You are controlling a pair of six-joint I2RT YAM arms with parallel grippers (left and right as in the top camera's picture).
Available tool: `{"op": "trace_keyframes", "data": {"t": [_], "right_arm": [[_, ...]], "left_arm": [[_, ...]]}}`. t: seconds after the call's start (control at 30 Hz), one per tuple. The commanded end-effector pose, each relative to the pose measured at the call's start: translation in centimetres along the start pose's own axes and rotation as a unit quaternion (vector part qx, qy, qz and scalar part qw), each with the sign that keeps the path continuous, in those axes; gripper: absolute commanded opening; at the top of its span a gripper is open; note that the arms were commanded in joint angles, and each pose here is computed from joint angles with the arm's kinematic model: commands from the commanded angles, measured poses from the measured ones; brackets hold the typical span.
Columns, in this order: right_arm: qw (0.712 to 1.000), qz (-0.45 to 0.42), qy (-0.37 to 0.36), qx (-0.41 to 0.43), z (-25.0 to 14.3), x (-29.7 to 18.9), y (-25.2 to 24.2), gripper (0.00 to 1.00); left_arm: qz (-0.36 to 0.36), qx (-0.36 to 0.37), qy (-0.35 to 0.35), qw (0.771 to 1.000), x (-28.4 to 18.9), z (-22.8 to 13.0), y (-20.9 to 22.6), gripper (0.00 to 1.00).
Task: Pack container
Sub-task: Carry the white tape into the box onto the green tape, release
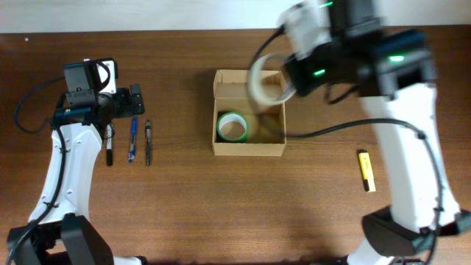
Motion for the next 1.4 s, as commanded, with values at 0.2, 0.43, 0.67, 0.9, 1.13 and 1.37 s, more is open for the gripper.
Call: {"op": "trace_keyframes", "data": {"t": [0.2, 0.43, 0.67, 0.9, 1.13, 1.37], "right_arm": [[0.980, 0.034, 0.157, -0.117, -1.9, 15.8, 2.9, 0.04], [0.965, 0.072, 0.232, -0.101, -5.1, 22.0, 3.4, 0.04], [0.965, 0.071, 0.238, -0.086, -5.9, 25.4, 3.2, 0.04], [0.970, 0.059, 0.221, -0.078, -5.9, 27.1, 2.9, 0.04], [0.968, 0.059, 0.234, -0.064, -7.3, 28.0, 2.6, 0.04], [0.969, 0.052, 0.236, -0.053, -7.6, 28.0, 1.9, 0.05]], "left_arm": [[-0.004, 0.006, -0.006, 1.000, -0.1, 0.5, 0.1, 0.99], [-0.004, 0.006, -0.006, 1.000, -0.1, 0.5, 0.1, 0.99], [-0.004, 0.006, -0.006, 1.000, -0.1, 0.5, 0.1, 0.99], [-0.004, 0.006, -0.006, 1.000, -0.1, 0.5, 0.1, 0.99], [-0.004, 0.006, -0.006, 1.000, -0.1, 0.5, 0.1, 0.99], [-0.004, 0.006, -0.006, 1.000, -0.1, 0.5, 0.1, 0.99]]}}
Point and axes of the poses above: each gripper's point midway between its finger pads, its own x axis out along the fingers, its own y axis along the line the jaws close on, z = x × y, the point moved 5 cm from there along -x, back along the fingers, and after that the axes turned 5 degrees about -x, right-handed, at the moved point
